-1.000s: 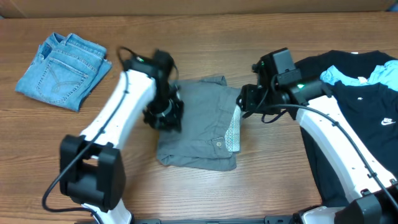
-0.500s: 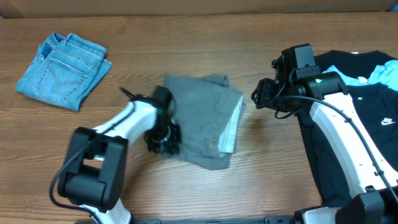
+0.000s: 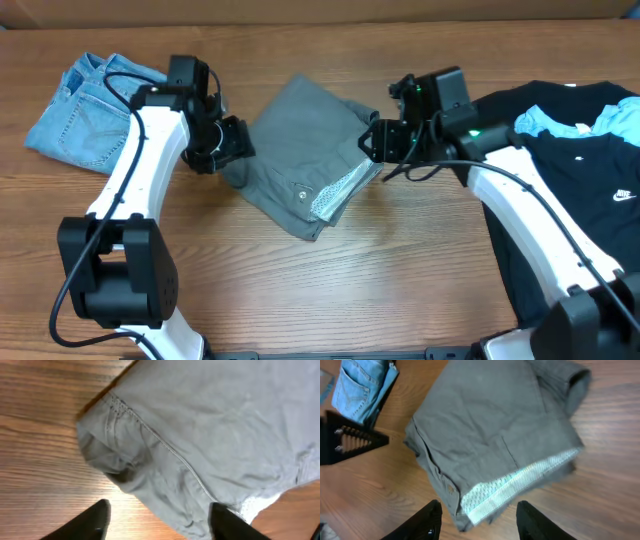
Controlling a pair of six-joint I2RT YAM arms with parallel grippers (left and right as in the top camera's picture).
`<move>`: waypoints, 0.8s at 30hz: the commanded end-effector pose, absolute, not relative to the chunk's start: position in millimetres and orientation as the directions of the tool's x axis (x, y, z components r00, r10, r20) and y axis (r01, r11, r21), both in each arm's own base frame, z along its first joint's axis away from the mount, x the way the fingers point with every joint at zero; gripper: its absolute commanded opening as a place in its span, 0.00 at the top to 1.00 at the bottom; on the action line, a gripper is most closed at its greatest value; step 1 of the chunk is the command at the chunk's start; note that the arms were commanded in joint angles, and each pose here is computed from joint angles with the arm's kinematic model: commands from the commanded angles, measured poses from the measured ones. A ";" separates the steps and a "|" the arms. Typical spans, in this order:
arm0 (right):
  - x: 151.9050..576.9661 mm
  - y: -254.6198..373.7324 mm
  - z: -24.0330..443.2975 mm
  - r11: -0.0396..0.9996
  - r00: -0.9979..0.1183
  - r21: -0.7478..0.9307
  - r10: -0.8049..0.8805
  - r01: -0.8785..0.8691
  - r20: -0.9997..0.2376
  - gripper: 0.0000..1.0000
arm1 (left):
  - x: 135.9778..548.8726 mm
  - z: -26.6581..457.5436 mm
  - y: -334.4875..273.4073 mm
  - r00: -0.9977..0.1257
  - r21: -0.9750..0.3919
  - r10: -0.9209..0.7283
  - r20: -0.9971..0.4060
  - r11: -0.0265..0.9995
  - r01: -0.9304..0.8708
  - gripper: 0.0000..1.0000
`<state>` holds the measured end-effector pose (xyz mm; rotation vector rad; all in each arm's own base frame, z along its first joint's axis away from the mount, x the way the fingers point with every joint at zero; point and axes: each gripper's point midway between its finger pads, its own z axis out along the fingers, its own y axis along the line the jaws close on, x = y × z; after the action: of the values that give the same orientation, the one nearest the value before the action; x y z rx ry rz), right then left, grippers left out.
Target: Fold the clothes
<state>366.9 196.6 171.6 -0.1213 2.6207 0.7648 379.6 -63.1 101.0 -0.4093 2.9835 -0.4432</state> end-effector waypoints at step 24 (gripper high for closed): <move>391.6 216.6 3.4 0.881 -0.986 0.465 -0.013 -0.089 -0.165 0.54 | 331.0 0.5 -132.8 -0.764 -0.434 -0.591 0.258 0.636 -0.638 0.00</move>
<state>396.7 217.9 16.2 -0.0925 2.8504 0.7466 343.6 -112.5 17.3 -0.8681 2.9363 -0.7793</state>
